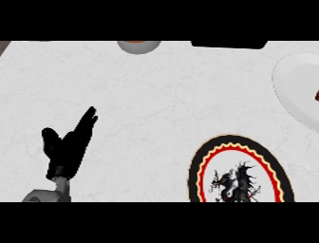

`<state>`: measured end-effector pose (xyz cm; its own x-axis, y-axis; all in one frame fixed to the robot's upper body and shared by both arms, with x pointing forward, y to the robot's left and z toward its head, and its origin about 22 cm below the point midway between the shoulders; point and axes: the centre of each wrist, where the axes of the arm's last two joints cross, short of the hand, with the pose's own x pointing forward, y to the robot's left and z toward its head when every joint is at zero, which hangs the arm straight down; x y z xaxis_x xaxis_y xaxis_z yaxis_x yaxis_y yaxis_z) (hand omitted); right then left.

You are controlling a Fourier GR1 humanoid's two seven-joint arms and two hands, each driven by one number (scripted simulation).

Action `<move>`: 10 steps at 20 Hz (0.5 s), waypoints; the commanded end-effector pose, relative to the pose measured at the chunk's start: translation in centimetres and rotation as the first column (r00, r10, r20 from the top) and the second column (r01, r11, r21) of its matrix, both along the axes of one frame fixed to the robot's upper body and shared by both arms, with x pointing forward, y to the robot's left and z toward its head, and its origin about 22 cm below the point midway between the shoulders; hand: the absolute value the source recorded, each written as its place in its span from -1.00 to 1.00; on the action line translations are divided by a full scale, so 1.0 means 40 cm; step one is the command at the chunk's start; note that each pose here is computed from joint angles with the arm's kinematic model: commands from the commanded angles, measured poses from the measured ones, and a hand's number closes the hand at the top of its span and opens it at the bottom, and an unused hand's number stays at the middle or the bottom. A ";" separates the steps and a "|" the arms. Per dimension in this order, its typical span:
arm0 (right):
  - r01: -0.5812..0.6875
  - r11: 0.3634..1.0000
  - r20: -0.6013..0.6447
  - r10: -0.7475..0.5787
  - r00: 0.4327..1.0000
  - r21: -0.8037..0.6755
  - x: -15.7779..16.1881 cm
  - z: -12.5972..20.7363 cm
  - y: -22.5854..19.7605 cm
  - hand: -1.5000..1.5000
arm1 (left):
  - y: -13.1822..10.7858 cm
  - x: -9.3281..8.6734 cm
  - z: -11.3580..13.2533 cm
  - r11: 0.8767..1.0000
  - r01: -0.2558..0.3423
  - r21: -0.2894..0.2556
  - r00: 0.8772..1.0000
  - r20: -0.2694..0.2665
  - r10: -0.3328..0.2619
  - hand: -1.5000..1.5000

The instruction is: Pick the croissant from the plate and place it in the plate

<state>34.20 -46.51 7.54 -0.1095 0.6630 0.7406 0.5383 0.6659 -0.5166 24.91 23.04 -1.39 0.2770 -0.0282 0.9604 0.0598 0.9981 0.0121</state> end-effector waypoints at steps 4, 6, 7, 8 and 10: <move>-0.017 0.992 -0.327 -0.025 0.945 -0.125 -0.004 -0.045 -0.024 -1.00 | -0.033 0.003 -0.028 1.000 0.031 -0.005 0.998 -0.058 -0.031 0.00; -0.075 0.994 -0.374 0.039 0.927 -0.082 0.004 -0.063 -0.008 -1.00 | -0.016 0.005 -0.004 0.999 0.032 0.005 0.998 -0.060 -0.032 0.00; -0.098 0.993 -0.355 0.070 0.932 -0.060 0.017 -0.028 -0.017 -1.00 | -0.050 -0.006 -0.030 0.999 0.052 -0.006 0.996 -0.068 -0.052 0.00; -0.090 0.995 -0.349 0.070 0.935 -0.040 0.027 0.000 -0.023 -1.00 | -0.021 0.004 -0.018 0.999 0.049 -0.008 0.996 -0.068 -0.049 0.00; -0.164 0.986 -0.305 0.161 0.939 0.015 0.024 -0.042 -0.005 -1.00 | 0.003 0.020 0.000 1.000 0.018 0.012 0.998 -0.052 -0.018 0.00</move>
